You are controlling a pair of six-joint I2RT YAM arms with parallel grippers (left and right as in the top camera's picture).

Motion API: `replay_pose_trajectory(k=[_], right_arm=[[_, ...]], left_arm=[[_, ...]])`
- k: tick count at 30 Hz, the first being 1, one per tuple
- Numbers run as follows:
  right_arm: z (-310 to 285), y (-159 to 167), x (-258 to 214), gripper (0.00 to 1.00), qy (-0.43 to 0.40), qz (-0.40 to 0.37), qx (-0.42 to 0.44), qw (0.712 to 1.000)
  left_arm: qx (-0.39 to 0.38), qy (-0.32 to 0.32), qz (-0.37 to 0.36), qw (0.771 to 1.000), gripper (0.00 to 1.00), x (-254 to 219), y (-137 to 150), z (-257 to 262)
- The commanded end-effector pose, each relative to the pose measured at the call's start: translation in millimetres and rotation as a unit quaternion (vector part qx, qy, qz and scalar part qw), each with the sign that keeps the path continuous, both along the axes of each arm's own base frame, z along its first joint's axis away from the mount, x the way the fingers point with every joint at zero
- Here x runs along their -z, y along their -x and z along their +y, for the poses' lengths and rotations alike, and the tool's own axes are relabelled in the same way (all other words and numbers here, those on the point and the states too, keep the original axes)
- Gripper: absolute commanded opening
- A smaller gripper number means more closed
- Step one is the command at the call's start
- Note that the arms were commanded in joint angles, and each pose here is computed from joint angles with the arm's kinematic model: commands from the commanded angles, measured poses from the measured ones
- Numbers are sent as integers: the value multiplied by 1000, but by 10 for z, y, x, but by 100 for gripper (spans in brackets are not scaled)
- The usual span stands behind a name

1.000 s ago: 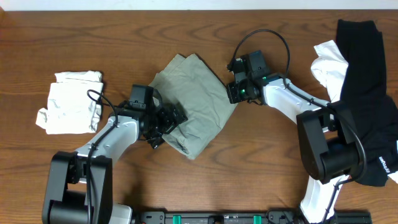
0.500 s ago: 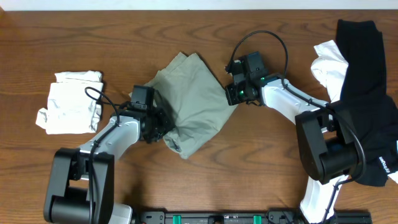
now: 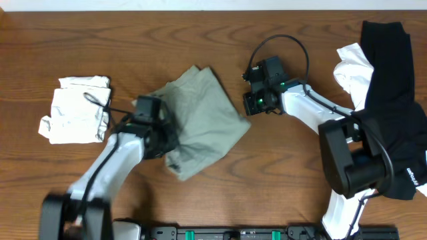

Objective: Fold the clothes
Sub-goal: 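Lift the folded trousers with the left gripper and carry them leftward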

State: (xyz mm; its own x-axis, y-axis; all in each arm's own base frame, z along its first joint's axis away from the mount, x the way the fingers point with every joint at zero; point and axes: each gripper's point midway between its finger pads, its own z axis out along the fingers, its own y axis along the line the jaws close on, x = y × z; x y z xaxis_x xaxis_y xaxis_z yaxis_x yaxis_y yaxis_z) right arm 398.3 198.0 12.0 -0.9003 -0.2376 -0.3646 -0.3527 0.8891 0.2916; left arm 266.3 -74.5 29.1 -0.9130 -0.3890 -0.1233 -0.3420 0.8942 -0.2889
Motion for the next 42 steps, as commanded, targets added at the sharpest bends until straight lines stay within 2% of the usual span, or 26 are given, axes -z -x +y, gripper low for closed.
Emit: replay_pose_trajectory(k=[1,7,11,16,20,29,35,38,42], right_arm=[[-157,-118,-582,1,-13,-59,11,998],[-328,44,-1530,1,-32,-138,17,990],[-404,242,-2078,1,-43,-193,17,980],[-533,471,-2486,1,-40,-236,27,970],[-600,585,-2550,1,-29,-241,26,970],[-622,620,-2479,1,-18,-229,22,973],[-623,621,-2479,1,-18,-228,22,973],[-657,609,-2469,1,-9,-230,28,973],[-667,618,-2456,1,-6,-227,29,974]], left_arm=[[-4,-103,-77,992,6,-450,-159,461],[-16,-171,-159,972,6,-1101,-275,907],[-48,-229,-179,956,6,-1346,-361,1246],[-89,-249,-211,941,6,-1571,-535,1562],[-114,-258,-211,936,6,-1693,-631,1798],[-46,-237,-178,954,6,-1805,-1045,1852],[32,-181,-217,959,6,-2089,-1449,1630],[76,-162,-247,952,6,-2336,-1595,1515],[117,-171,-273,939,6,-2577,-1694,1478]])
